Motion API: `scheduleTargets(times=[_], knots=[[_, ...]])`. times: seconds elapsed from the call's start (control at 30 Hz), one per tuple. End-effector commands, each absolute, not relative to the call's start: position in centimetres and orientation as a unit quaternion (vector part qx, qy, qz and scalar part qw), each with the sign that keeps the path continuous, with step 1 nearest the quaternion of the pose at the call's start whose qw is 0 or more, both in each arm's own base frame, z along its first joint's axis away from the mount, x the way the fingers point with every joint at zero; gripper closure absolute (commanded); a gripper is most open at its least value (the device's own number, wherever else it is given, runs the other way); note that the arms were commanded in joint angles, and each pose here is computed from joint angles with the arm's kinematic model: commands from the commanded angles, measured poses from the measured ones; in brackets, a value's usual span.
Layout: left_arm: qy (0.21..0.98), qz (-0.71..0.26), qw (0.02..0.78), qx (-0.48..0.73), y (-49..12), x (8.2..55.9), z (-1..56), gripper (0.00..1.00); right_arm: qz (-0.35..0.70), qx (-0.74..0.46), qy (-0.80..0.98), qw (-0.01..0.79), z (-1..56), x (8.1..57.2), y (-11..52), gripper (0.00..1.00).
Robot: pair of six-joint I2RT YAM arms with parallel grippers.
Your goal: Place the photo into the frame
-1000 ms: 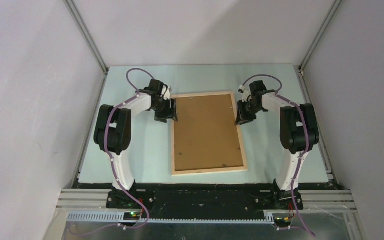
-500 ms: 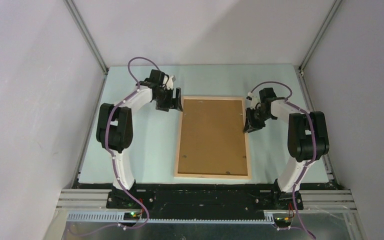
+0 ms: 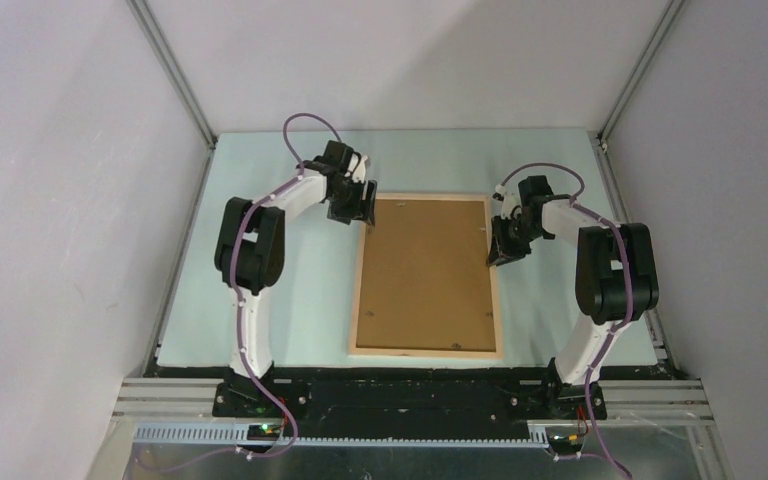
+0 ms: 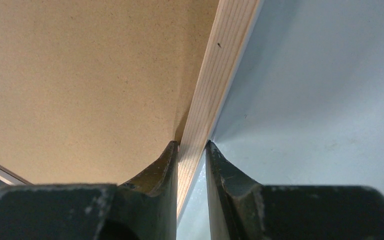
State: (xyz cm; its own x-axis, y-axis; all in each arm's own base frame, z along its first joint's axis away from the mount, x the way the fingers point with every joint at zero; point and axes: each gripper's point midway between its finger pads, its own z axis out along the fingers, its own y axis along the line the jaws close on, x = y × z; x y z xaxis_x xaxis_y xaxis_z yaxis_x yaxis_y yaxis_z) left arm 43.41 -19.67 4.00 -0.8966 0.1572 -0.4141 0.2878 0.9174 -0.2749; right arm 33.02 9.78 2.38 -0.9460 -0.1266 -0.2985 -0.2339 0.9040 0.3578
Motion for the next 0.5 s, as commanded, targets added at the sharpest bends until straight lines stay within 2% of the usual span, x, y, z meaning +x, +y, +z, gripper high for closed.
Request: scheduleTargets(times=[0.0,0.2,0.47], knots=[[0.962,-0.137,0.208,0.109,-19.4,44.8,4.0,0.29,0.199,-0.116,0.965,0.121,2.4,31.7,9.6,1.0],[0.965,-0.119,0.208,0.109,-19.6,44.8,3.4,0.37,0.205,-0.113,0.965,0.121,2.4,31.8,9.6,1.0],[0.965,-0.108,0.209,0.114,-20.3,44.9,3.0,0.4,0.211,-0.111,0.964,0.117,2.2,31.7,9.7,1.0]])
